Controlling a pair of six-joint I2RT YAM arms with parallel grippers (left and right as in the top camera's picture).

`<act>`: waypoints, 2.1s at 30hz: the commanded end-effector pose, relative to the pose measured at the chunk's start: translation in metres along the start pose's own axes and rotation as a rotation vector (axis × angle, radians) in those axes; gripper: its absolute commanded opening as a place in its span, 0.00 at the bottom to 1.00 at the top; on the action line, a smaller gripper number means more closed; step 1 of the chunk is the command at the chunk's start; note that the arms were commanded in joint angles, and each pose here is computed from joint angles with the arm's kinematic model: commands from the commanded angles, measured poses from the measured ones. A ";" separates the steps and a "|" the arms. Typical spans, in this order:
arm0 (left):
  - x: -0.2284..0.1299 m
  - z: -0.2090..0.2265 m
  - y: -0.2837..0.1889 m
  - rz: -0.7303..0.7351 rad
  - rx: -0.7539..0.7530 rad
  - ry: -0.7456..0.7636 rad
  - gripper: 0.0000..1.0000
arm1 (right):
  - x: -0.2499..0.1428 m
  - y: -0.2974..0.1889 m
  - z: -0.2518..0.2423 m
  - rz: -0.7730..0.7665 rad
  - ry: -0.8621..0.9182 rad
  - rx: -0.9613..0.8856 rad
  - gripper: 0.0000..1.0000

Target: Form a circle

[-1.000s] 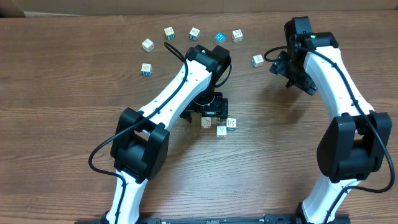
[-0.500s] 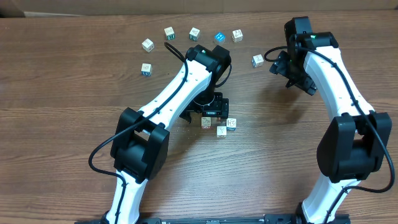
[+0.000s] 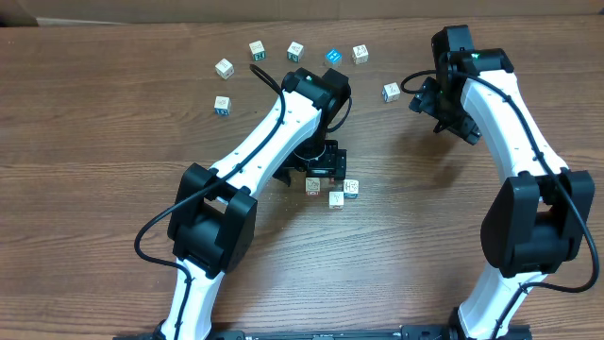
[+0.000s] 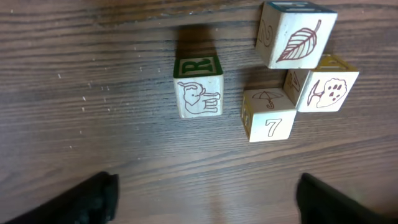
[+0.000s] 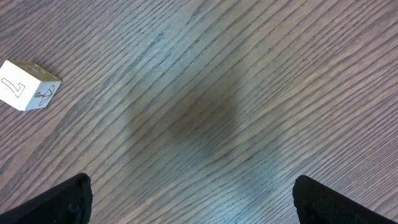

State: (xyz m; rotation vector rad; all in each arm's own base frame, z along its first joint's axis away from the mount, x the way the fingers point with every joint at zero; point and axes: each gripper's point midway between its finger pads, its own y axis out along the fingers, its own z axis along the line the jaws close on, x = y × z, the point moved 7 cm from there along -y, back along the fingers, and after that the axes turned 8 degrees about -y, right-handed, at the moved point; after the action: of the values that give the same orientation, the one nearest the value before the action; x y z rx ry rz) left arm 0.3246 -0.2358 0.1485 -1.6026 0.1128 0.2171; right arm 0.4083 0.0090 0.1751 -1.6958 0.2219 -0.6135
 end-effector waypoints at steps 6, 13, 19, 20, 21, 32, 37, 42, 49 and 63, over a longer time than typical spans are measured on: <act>-0.010 0.005 -0.013 -0.004 0.018 0.068 0.68 | 0.006 -0.016 -0.001 -0.044 0.014 0.022 1.00; -0.025 0.020 -0.043 -0.071 0.068 0.065 0.66 | 0.006 -0.016 -0.001 -0.044 0.014 0.022 1.00; -0.037 0.033 -0.056 -0.080 0.131 0.051 0.66 | 0.006 -0.016 -0.001 -0.044 0.014 0.022 1.00; -0.038 0.035 -0.056 -0.075 0.147 0.049 0.66 | 0.006 -0.016 -0.001 -0.044 0.014 0.022 1.00; -0.039 0.038 -0.057 -0.071 0.166 0.040 0.66 | 0.006 -0.016 -0.001 -0.044 0.014 0.022 1.00; -0.038 0.054 -0.032 -0.063 0.295 -0.015 0.68 | 0.006 -0.016 -0.001 -0.044 0.014 0.022 1.00; -0.032 0.050 -0.028 -0.091 0.268 -0.023 0.68 | 0.006 -0.016 -0.001 -0.044 0.014 0.022 1.00; -0.027 0.046 -0.028 -0.121 0.242 -0.037 0.70 | 0.006 -0.016 -0.001 -0.044 0.014 0.022 1.00; -0.022 0.039 -0.027 -0.143 0.190 -0.070 0.74 | 0.006 -0.016 -0.001 -0.044 0.014 0.022 1.00; -0.023 0.028 -0.025 -0.114 0.099 -0.070 0.87 | 0.006 -0.016 -0.001 -0.044 0.014 0.022 1.00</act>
State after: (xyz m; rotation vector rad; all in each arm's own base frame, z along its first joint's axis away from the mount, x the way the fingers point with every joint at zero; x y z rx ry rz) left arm 0.3096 -0.2027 0.1716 -1.4507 -0.0193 0.1656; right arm 0.4083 0.0090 0.1751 -1.6958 0.2219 -0.6135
